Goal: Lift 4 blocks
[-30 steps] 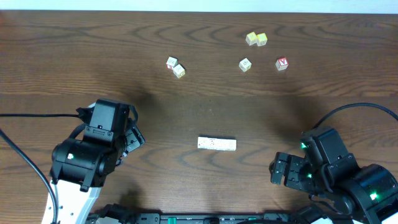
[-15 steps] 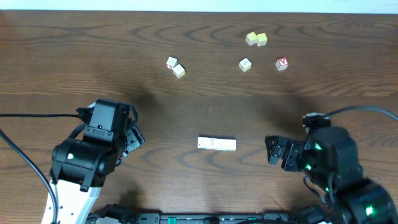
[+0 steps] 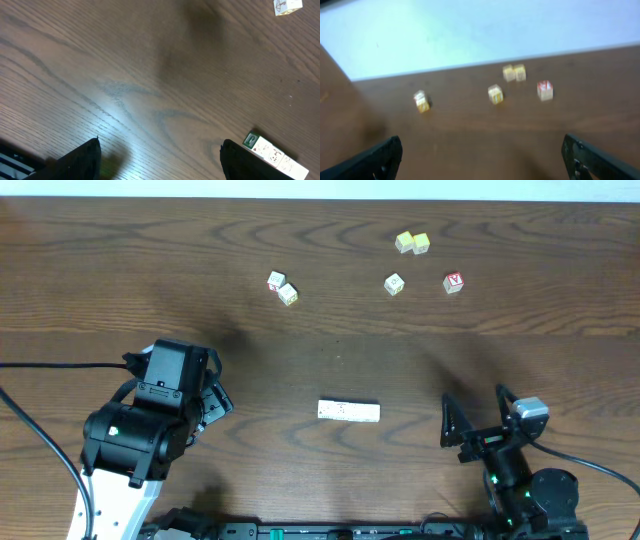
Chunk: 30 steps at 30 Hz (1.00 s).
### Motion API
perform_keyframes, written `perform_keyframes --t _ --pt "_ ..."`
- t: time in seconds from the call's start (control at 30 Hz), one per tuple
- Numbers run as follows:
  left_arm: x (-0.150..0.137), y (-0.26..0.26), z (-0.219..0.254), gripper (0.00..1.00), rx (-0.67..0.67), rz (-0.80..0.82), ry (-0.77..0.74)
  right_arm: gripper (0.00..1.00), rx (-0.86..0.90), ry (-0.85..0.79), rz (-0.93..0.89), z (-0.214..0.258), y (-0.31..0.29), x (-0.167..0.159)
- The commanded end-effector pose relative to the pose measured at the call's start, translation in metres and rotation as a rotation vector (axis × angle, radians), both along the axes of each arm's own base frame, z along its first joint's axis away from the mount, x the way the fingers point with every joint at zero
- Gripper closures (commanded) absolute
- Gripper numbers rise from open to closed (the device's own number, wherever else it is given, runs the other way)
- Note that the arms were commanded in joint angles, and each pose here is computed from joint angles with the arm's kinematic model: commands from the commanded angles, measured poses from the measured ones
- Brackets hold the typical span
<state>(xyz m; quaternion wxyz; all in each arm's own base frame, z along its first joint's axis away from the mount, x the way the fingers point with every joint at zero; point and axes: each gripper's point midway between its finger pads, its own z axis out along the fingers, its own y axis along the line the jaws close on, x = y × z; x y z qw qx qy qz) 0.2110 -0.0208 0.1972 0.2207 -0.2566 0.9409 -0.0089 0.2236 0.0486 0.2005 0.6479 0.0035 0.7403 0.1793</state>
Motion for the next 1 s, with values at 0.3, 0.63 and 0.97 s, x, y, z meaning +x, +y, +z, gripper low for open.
perform_keyframes --t 0.3,0.63,0.97 --pt "0.001 0.003 0.003 0.23 0.011 0.015 -0.011 0.01 -0.045 -0.141 -0.047 -0.018 -0.012 0.019" --pt "0.001 0.003 0.003 0.23 0.011 0.015 -0.011 0.01 -0.052 -0.046 -0.109 -0.041 -0.024 0.021" --pt "0.001 0.003 0.003 0.23 0.011 0.015 -0.011 0.01 -0.052 -0.047 -0.11 -0.041 -0.024 0.021"
